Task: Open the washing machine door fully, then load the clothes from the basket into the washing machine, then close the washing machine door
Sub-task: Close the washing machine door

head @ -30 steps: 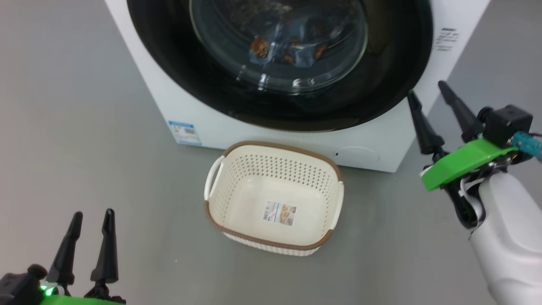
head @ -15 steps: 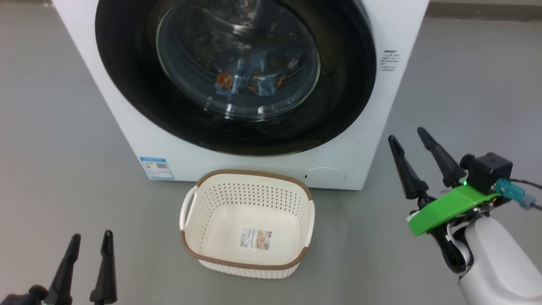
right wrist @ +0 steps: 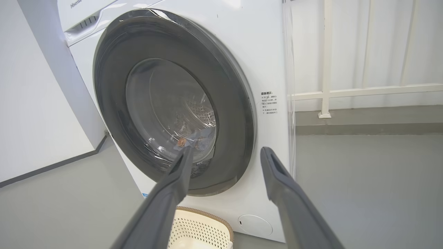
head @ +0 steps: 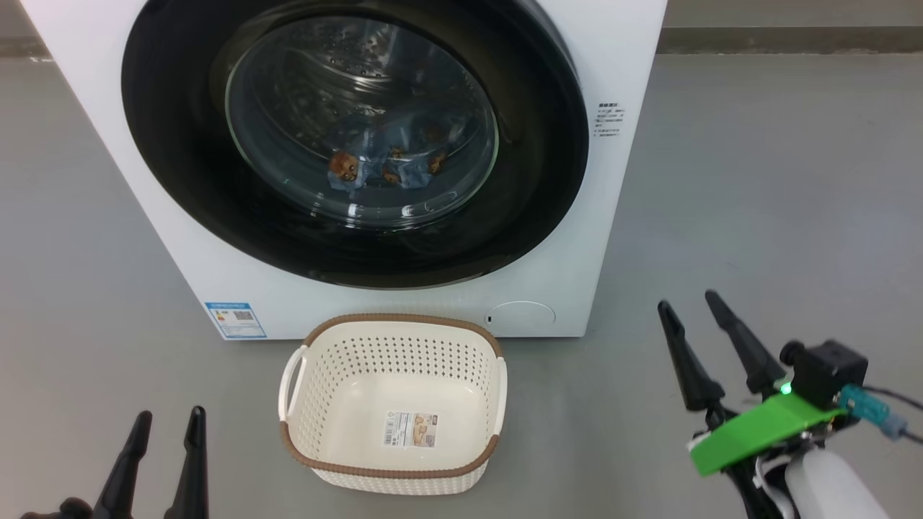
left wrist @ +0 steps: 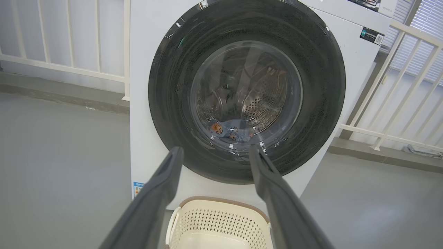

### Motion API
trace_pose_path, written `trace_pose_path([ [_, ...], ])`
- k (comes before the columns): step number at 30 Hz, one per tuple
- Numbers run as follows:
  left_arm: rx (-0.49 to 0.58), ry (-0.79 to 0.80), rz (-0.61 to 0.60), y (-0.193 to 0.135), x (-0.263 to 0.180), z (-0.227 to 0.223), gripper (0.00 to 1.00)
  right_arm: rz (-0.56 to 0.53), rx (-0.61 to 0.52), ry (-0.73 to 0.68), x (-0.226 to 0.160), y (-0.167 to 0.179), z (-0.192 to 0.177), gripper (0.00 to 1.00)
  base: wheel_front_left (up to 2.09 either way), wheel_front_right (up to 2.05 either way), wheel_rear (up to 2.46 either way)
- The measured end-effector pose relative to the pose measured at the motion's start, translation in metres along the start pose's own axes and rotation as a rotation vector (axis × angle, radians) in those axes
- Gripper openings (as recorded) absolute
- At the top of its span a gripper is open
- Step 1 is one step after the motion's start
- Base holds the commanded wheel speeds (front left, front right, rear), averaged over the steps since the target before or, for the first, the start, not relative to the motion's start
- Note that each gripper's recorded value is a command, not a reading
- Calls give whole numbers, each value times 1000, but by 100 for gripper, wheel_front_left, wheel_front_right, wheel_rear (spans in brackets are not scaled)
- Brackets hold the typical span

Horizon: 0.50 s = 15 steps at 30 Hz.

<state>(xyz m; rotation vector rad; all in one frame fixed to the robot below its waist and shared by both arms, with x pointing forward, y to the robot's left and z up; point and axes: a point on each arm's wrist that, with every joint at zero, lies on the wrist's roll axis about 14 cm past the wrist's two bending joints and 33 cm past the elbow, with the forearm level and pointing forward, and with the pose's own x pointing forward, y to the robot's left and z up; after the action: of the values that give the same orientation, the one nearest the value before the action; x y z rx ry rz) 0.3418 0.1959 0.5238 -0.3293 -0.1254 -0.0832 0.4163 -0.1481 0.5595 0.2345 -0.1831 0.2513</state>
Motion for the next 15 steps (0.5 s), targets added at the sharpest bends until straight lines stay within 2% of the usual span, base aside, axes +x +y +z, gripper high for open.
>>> trace_pose_path([
  [11,-25,20,-42,-7,-2,-2,100,-92,54,41,-37,-10,-22,100,0,0,0],
  [15,-31,23,-43,-7,-3,-3,100,-108,41,46,-43,-13,-23,100,0,0,0],
])
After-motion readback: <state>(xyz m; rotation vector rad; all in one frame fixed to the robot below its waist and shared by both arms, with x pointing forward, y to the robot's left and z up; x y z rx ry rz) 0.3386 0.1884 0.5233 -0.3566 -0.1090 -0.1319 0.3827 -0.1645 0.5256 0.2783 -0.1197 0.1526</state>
